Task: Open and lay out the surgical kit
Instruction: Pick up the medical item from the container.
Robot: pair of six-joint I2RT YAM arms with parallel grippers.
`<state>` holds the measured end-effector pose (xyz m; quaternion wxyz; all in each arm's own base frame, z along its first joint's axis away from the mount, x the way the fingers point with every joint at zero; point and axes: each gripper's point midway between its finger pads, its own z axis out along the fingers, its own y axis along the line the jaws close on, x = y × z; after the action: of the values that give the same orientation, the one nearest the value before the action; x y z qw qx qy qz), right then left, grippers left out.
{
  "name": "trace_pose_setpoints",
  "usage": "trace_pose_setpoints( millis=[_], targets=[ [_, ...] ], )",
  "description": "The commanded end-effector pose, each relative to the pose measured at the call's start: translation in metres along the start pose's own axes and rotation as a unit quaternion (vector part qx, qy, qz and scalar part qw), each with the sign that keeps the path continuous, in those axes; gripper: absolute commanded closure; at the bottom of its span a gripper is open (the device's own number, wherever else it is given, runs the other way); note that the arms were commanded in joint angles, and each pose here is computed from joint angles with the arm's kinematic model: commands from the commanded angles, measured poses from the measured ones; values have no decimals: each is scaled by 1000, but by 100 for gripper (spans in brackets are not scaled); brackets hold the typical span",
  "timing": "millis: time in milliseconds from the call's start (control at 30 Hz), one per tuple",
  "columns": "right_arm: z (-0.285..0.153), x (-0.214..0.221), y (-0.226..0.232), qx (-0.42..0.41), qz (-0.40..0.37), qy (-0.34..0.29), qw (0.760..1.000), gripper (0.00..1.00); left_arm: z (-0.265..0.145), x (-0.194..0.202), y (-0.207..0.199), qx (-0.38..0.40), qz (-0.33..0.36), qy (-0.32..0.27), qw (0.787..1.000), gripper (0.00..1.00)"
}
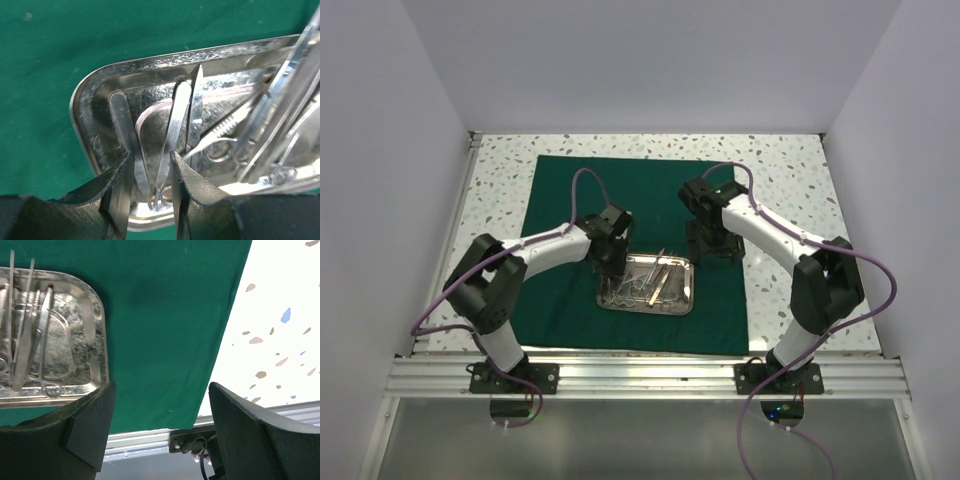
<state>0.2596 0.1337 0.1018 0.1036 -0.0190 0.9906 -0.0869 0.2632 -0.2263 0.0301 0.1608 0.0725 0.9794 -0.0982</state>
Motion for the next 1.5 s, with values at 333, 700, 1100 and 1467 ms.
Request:
trace_pose_setpoints(
  millis=[333, 700, 1100, 1467],
  targets=[
    [-13, 11, -24, 31, -23, -3, 999, 22, 38, 27, 23, -69, -40, 36, 996, 62],
    [-14, 5, -18, 20, -24, -9, 999, 24, 76, 39, 24, -65, -31, 80, 994, 81],
    [-11, 3, -21, 26, -26, -9, 999, 27, 92, 37, 26, -59, -11, 94, 994, 100],
    [-12, -9, -8, 6, -17, -15, 1000, 30, -2, -70, 1, -69, 12, -39, 997, 100]
  ],
)
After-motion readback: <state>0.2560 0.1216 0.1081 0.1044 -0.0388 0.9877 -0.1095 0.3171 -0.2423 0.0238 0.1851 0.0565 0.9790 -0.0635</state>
